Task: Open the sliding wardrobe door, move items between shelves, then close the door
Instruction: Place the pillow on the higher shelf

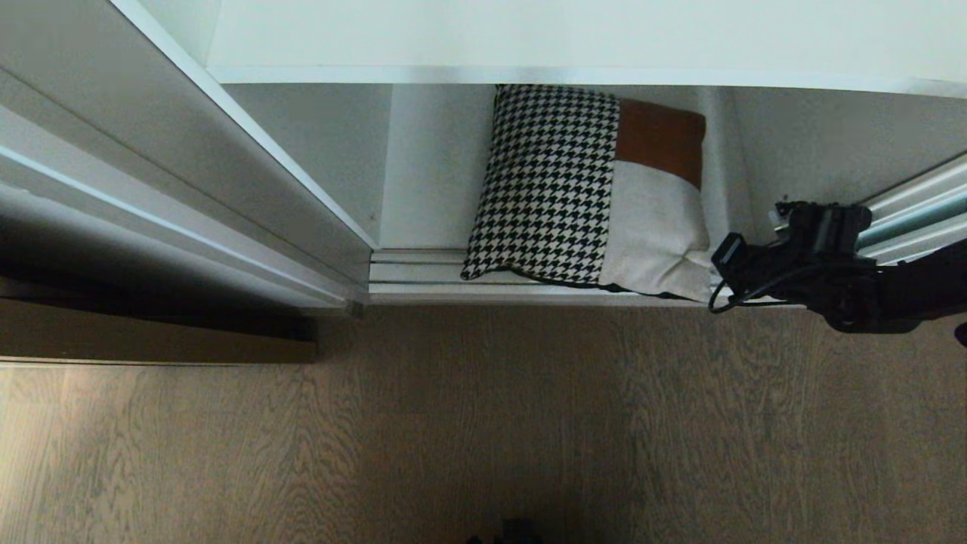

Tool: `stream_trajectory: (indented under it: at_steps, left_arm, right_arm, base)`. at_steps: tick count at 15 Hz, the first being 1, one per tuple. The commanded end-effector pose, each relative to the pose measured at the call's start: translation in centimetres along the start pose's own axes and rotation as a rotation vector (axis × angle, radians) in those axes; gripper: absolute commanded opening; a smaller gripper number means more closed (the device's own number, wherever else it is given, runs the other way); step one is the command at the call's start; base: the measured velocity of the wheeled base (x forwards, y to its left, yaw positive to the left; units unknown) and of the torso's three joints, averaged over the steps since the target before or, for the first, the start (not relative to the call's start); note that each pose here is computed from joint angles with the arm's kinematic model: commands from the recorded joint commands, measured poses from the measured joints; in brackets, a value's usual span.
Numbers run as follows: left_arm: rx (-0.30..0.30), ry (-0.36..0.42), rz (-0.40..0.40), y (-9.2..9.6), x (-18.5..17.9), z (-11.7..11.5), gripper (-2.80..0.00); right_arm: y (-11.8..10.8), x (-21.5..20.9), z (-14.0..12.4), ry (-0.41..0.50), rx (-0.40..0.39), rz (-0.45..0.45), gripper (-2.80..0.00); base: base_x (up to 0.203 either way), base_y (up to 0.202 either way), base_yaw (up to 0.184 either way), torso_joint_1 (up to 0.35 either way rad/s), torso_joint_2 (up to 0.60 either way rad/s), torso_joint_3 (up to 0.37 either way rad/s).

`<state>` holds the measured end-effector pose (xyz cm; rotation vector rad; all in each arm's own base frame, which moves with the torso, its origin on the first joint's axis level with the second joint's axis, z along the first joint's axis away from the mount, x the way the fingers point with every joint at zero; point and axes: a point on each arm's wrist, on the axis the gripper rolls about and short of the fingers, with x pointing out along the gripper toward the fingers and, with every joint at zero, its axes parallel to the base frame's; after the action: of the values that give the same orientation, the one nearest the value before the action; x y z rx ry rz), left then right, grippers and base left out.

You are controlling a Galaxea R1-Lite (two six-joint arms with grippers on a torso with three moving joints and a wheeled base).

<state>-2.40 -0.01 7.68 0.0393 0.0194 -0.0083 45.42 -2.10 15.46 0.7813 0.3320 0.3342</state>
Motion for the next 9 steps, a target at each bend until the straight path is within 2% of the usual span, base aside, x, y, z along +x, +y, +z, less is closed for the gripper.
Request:
stream_trajectory:
  at_steps: [1,3,4,5,6,7,9]
  left_arm:
    - [0.005,-0.013,-0.002,0.0,-0.3,1.5,-2.80]
    - [0.006,-0.047,-0.054,0.1,-1.3,6.2,-2.80]
    - [0.004,0.000,-0.129,0.0,-1.3,8.3,-2.80]
    - [-0.005,0.072,-0.223,-0.1,-1.0,9.8,-2.80]
    - [-0.014,0.117,-0.285,-0.2,-0.6,11.0,-2.80]
    - [-0.019,0.140,-0.314,-0.2,-0.3,12.3,-2.80]
    - [-0.036,0.209,-0.317,-0.2,1.0,13.4,-2.80]
  right_arm:
    - [-0.2,0.1,-0.2,0.001,0.007,-0.008,-2.80]
    - [-0.3,0.2,-0.3,-0.002,0.006,-0.011,-2.80]
    - [-0.3,0.2,-0.3,-0.002,0.007,-0.011,-2.80]
    - [-0.1,0.3,-0.3,-0.002,0.005,-0.008,-2.80]
    - [0.0,0.4,-0.3,0.002,0.005,-0.001,-2.80]
    - [0.2,0.5,-0.6,0.009,0.008,0.001,-2.80]
    - [0.6,0.8,-0.8,0.017,0.008,0.010,-2.80]
  base:
    - [0.000,0.000,0.000,0.000,0.00,0.000]
    - [0.000,0.000,0.000,0.000,0.00,0.000]
    - [0.000,0.000,0.000,0.000,0.00,0.000]
    - [0.000,0.000,0.000,0.000,0.00,0.000]
    - [0.000,0.000,0.000,0.000,0.00,0.000]
    - [0.000,0.000,0.000,0.000,0.00,0.000]
    - [0.000,0.000,0.000,0.000,0.00,0.000]
